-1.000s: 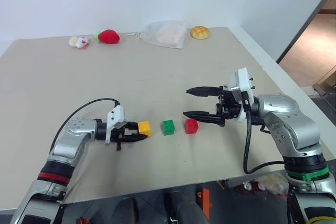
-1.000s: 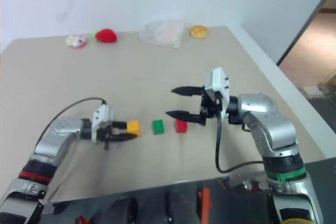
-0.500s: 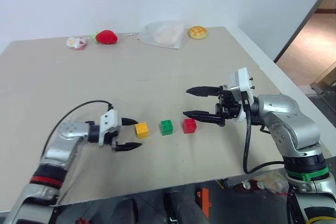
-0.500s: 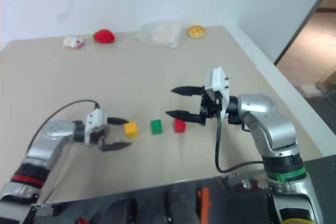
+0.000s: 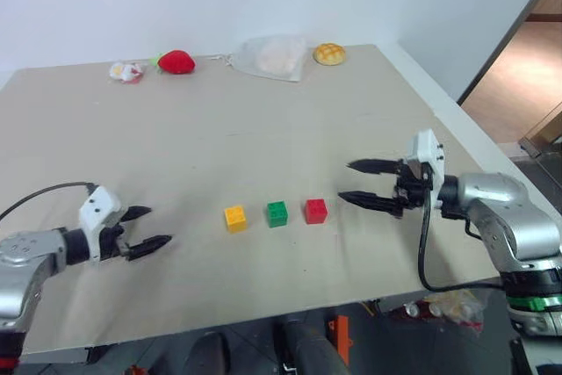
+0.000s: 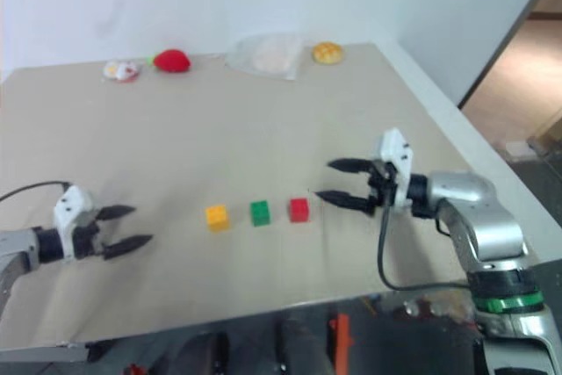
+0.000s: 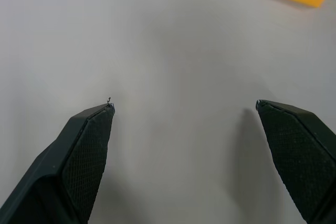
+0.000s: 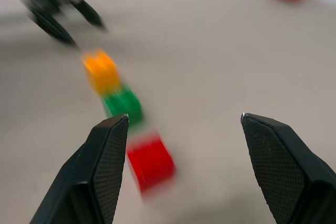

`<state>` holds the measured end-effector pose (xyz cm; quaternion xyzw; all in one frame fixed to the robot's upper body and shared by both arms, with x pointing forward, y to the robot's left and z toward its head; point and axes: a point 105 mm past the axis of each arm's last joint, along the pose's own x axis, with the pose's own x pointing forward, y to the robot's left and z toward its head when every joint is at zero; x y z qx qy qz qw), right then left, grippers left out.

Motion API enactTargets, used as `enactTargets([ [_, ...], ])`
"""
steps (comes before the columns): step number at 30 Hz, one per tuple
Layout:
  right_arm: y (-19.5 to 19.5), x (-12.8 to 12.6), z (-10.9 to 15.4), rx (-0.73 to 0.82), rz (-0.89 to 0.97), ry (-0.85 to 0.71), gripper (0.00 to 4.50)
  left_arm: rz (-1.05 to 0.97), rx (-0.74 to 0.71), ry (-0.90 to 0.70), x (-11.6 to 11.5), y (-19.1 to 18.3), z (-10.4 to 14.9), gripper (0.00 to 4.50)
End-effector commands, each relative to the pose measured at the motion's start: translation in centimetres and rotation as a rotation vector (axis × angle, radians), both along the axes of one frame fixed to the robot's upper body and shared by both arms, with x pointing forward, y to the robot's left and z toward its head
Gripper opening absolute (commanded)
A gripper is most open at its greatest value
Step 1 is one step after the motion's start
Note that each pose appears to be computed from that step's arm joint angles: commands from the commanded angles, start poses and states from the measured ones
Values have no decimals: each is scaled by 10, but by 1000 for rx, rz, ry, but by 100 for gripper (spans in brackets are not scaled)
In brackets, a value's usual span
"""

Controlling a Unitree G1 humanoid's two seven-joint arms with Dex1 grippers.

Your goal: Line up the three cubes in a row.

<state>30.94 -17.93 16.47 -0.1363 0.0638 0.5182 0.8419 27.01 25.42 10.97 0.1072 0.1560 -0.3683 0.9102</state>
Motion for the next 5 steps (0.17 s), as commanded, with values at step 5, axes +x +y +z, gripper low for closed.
enactTargets([
  [5, -32, 3, -28, -40, -126, 41, 354, 26, -90, -10, -12, -16, 14, 448],
])
